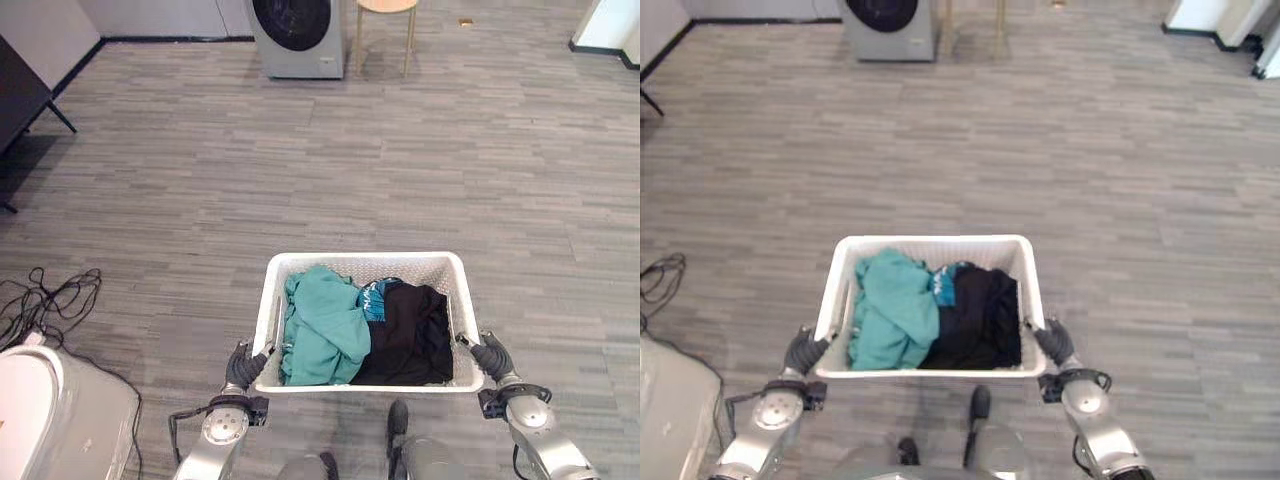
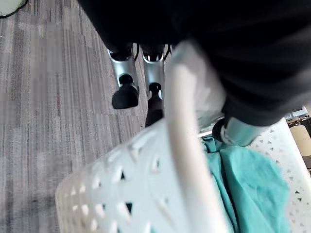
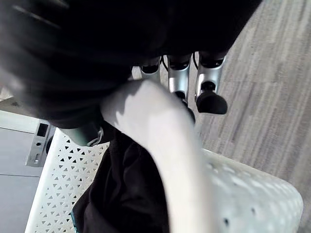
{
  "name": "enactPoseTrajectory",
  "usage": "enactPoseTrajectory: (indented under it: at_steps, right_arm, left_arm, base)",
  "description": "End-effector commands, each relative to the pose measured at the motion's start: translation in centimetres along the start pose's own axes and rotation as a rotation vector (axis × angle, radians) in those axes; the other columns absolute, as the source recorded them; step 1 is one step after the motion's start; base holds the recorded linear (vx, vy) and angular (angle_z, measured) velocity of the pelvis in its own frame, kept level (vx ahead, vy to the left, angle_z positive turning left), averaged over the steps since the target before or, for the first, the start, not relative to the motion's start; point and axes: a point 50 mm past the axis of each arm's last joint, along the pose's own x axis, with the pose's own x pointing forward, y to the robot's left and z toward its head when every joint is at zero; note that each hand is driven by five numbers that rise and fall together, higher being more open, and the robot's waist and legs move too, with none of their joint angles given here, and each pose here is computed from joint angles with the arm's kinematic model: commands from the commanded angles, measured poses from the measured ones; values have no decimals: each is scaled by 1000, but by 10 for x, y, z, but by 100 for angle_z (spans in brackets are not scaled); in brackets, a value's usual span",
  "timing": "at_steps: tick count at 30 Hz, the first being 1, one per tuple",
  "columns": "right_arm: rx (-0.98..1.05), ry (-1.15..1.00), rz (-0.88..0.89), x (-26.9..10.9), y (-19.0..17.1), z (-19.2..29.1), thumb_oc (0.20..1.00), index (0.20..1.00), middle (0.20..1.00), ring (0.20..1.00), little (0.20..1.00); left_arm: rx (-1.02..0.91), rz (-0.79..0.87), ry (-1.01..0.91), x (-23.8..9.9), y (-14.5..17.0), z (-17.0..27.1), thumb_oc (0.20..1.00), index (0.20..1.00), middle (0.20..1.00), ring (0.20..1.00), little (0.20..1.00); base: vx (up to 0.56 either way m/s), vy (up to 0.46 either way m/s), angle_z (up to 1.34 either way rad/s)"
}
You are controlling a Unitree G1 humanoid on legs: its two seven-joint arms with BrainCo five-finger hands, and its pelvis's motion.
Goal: Grab the laundry basket,head to the washer,open it,put in the laundry and shut it.
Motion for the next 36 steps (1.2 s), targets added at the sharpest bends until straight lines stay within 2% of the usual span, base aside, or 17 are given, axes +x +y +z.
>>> enactPoseTrajectory:
  at_steps: [1,10,16,25,36]
  right_arm:
    - [132,-264,-42,3,-20,49,200,200,200,200,200]
    - [146,-264,-88,4,-22,49,200,200,200,200,200]
    - [166,-279,-45,4,-11,51,200,200,200,200,200]
    - [173,-333,34,12,6,69,200,200,200,200,200]
    - [173,-308,45,8,3,62,200,200,200,200,200]
  left_arm:
    - [-79,-80,-224,8,-10,47,200,200,200,200,200]
    - [-71,-92,-227,6,-13,46,200,200,200,200,200]
    - [-63,-94,-219,4,-11,43,200,200,200,200,200]
    - [-34,-44,-233,4,8,48,200,200,200,200,200]
    - [-70,-15,-209,4,8,39,200,200,200,200,200]
  base:
    - [276,-79,-23]
    - [357,14,-22]
    - [359,119,-48]
    - [311,101,-34]
    - [482,-183,29]
